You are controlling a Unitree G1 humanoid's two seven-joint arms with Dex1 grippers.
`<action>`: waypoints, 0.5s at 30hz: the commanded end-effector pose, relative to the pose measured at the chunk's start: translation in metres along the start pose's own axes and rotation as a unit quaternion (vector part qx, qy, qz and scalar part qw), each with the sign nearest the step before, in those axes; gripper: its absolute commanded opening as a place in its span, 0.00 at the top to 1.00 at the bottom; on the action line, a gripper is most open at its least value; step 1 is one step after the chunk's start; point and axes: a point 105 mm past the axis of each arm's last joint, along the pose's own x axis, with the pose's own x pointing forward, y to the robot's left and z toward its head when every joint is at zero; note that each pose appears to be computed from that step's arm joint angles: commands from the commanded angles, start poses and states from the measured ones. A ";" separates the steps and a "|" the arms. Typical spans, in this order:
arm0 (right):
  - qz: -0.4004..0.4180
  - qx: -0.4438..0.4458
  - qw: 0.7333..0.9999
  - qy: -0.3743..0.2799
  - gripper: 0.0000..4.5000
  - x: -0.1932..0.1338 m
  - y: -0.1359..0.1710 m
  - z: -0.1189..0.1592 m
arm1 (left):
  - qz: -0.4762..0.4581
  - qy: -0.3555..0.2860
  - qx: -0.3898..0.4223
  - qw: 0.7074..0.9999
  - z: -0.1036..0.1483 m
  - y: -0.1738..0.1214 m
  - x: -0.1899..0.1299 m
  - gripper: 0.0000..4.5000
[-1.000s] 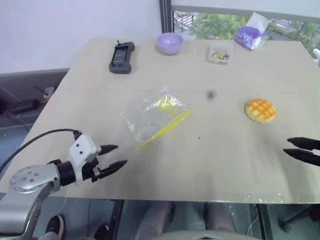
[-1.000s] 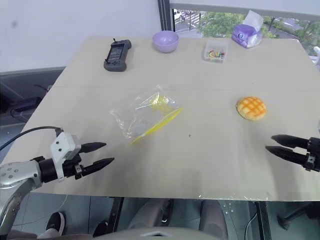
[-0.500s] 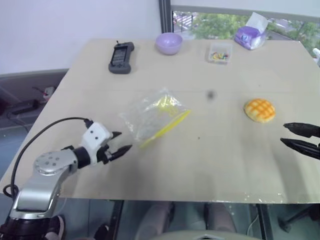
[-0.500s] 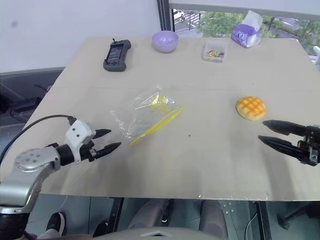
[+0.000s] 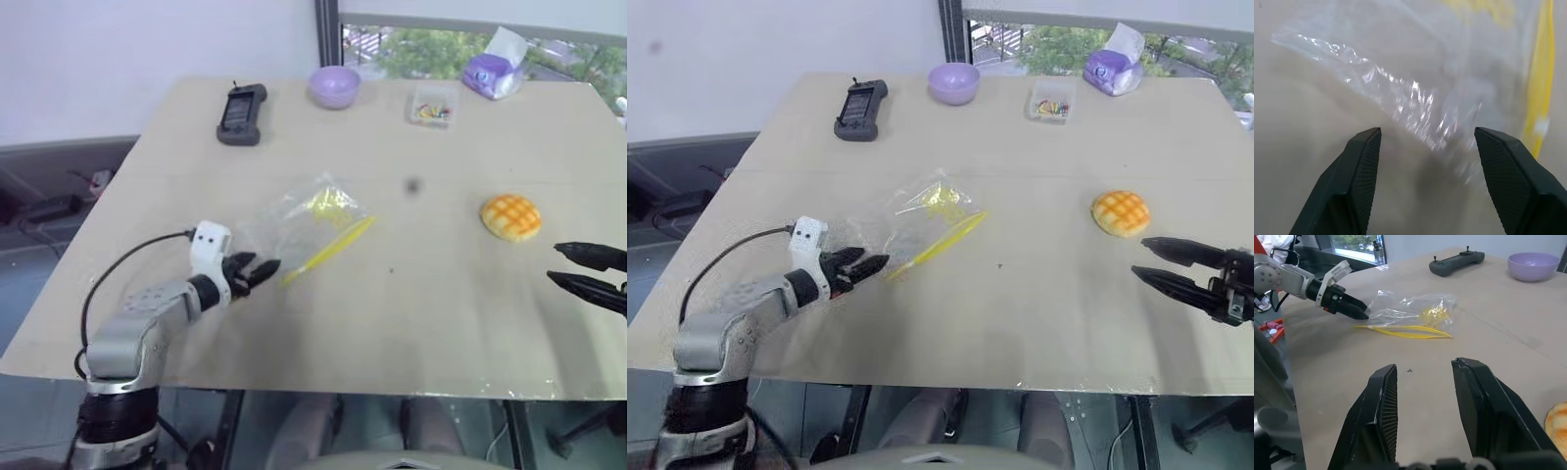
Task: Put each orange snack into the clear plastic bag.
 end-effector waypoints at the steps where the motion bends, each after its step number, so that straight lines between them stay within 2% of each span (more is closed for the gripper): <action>1: -0.001 -0.015 1.000 -0.007 0.57 0.001 0.000 0.004 | -0.009 0.028 -0.063 0.998 -0.014 -0.012 0.010 0.28; 4: -0.002 -0.015 1.000 -0.007 0.57 0.002 0.000 0.004 | 0.012 0.038 -0.120 0.992 -0.019 -0.015 0.028 0.28; 8: -0.001 -0.014 1.000 -0.007 0.57 0.004 -0.001 0.004 | 0.084 0.058 -0.170 0.980 -0.030 0.004 0.042 0.28; 11: -0.001 -0.013 1.000 -0.007 0.57 0.005 0.000 0.003 | 0.083 0.045 -0.214 0.972 -0.028 0.003 0.048 0.45; 15: 0.000 -0.011 1.000 -0.009 0.57 0.007 0.001 0.002 | 0.063 0.043 -0.247 0.966 -0.023 -0.007 0.054 0.89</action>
